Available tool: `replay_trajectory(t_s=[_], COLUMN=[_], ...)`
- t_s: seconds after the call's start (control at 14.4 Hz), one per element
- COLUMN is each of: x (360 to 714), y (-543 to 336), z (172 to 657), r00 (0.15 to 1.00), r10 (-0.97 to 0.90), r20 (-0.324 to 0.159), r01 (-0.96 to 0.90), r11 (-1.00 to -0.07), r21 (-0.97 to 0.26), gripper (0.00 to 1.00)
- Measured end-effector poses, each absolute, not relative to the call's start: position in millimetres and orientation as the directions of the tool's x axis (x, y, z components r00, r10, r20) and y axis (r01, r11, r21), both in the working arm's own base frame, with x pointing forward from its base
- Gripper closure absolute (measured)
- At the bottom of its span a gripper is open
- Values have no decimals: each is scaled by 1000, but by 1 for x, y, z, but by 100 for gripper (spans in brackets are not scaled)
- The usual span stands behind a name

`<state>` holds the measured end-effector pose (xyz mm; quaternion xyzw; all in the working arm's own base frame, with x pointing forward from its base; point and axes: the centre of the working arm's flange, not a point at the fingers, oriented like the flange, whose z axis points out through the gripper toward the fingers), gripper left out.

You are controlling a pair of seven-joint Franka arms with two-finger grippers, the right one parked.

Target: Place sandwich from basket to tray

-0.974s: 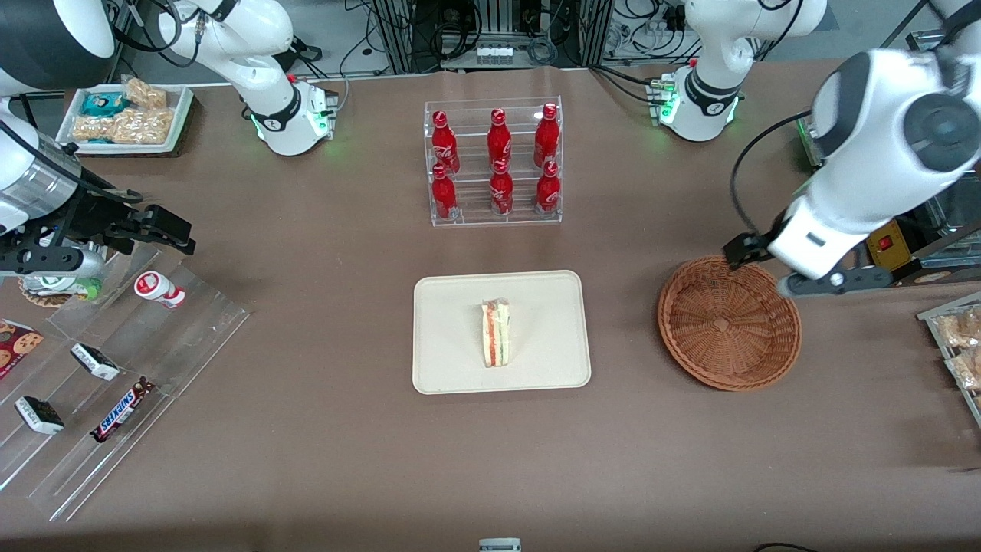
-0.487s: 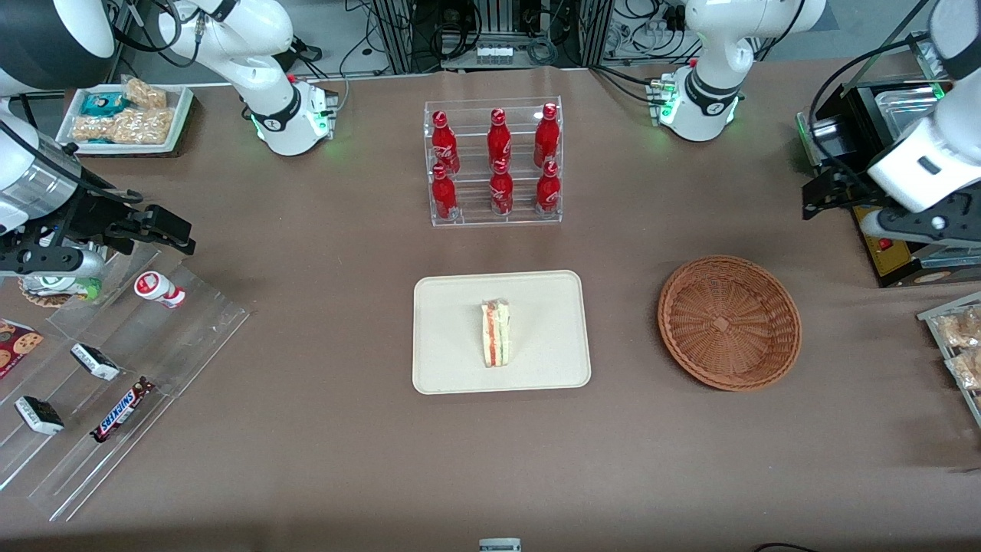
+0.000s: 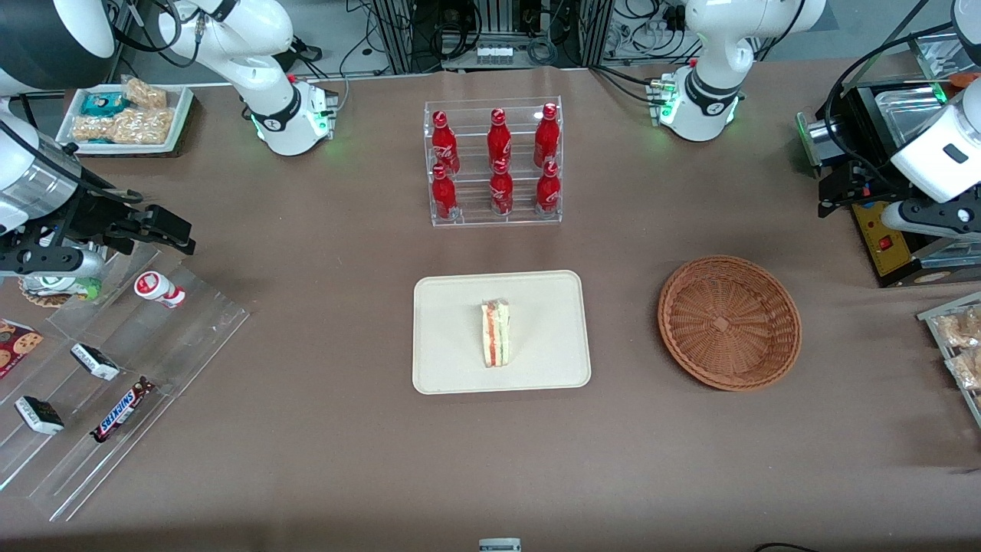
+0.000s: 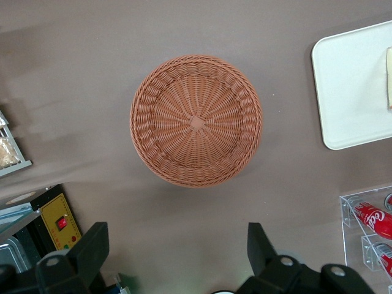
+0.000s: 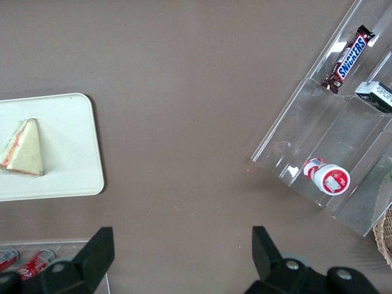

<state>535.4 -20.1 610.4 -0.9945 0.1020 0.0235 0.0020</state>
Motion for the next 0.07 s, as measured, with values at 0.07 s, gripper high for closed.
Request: replay_trajectory(t_s=[0.07], x=[536], y=[-20], z=[610], r00=[978], r10=[-204], r20=[-47], r01=[-204], r11=[-979], r21=[1], gripper=[0])
